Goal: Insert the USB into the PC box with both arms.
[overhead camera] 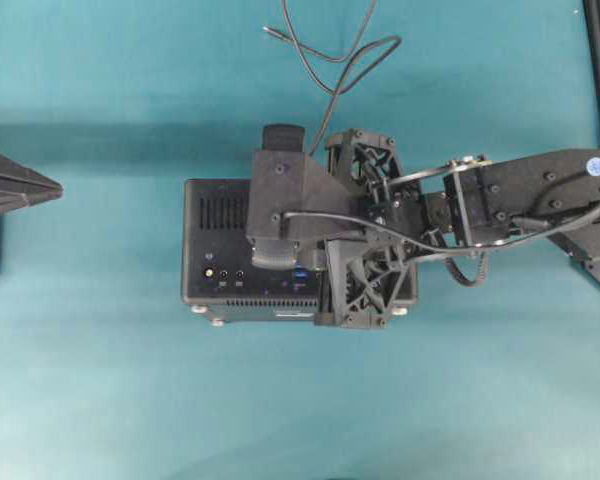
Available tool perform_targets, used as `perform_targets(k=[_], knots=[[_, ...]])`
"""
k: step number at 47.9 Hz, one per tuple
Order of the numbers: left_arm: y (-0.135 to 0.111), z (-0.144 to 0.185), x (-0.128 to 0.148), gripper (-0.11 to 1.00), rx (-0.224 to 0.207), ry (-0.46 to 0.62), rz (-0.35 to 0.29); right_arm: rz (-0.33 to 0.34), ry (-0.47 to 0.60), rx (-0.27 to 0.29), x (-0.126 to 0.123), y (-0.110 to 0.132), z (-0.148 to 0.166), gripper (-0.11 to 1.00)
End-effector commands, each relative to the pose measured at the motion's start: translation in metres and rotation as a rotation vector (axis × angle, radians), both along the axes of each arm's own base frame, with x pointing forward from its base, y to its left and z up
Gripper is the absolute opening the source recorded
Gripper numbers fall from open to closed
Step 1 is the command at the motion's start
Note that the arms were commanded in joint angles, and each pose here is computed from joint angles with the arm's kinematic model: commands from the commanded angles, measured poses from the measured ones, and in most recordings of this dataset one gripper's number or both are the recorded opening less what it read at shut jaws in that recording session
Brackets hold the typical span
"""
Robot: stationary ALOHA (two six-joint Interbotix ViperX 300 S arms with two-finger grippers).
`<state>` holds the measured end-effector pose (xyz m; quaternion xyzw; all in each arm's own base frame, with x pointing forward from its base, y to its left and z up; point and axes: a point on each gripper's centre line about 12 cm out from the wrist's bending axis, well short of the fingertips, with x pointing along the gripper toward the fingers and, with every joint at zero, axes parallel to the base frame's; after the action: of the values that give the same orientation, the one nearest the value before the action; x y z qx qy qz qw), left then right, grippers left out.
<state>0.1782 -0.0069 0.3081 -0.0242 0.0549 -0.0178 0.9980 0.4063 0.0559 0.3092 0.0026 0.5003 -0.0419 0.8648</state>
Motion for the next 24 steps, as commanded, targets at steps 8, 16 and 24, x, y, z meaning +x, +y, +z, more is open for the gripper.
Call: perform_targets(k=[8, 16, 24], knots=[[0.0, 0.006, 0.0, 0.0, 0.002, -0.017, -0.002, 0.032, 0.002, 0.016, -0.005, 0.01, -0.005, 0.08], [0.0, 0.005, 0.0, 0.0, 0.001, -0.018, -0.002, 0.029, -0.012, 0.015, -0.005, 0.007, -0.002, 0.08], [0.0, 0.005, 0.0, 0.0, 0.001, -0.017, -0.001, 0.013, -0.019, 0.001, -0.003, -0.001, -0.001, 0.08]])
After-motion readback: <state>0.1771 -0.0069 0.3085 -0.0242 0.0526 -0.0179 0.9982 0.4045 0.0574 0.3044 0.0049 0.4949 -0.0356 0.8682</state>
